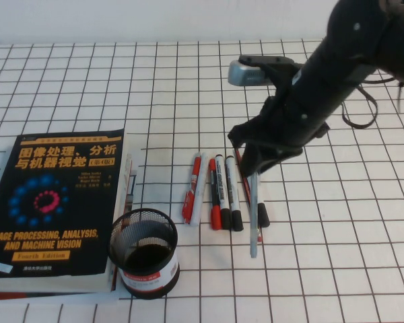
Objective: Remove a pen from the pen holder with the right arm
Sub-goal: 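Take a marker out of the pen holder and lay it on the table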
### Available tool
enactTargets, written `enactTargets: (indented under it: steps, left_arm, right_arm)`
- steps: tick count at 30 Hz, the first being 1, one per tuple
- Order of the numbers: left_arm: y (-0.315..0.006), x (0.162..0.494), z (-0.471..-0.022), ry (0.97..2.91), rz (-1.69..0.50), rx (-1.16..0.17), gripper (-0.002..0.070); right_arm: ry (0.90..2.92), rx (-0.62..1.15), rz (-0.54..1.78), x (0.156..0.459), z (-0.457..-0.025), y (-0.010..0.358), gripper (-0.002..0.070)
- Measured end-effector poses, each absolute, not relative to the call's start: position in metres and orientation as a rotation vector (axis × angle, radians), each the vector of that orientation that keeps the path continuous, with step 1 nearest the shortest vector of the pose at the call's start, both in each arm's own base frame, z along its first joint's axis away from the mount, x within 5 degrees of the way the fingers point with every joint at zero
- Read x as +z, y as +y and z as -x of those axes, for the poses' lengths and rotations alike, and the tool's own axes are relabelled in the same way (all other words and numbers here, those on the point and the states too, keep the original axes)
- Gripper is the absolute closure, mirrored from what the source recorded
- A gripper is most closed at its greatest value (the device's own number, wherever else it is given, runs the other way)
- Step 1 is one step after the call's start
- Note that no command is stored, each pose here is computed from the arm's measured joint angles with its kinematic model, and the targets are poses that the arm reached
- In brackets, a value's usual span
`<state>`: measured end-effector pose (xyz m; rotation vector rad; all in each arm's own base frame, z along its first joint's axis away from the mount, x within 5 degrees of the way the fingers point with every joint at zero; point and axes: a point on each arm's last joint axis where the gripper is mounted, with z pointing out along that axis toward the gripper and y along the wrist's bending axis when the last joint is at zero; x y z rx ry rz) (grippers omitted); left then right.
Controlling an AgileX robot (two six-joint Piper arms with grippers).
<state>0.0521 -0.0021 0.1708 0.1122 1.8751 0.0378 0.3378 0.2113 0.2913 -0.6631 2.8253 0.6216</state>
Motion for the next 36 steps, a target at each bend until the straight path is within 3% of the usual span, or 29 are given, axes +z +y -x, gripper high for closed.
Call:
enactTargets:
  steps: [11, 21, 26, 28, 33, 36]
  left_arm:
    - [-0.002, 0.171, -0.052, 1.875, -0.112, 0.038, 0.0679]
    - [-0.002, 0.171, -0.052, 1.875, -0.112, 0.038, 0.0679]
    - [-0.002, 0.171, -0.052, 1.875, -0.112, 0.038, 0.0679]
    - [-0.002, 0.171, -0.052, 1.875, -0.112, 0.038, 0.0679]
    - [-0.002, 0.171, -0.052, 1.875, -0.112, 0.038, 0.0679]
    - [-0.002, 0.171, -0.052, 1.875, -0.112, 0.038, 0.0679]
  right_arm:
    - [2.849, 0.622, 0.589, 0.244, -0.412, 0.231, 0.0583]
    - [2.894, 0.615, 0.558, 0.214, -0.429, 0.232, 0.0603]
    - [2.896, 0.607, 0.55, 0.213, -0.431, 0.229, 0.0605]
    - [2.896, 0.606, 0.546, 0.213, -0.432, 0.228, 0.0581]
    - [2.896, 0.606, 0.546, 0.213, -0.432, 0.228, 0.0412]
    - [2.896, 0.609, 0.546, 0.213, -0.432, 0.229, 0.036]
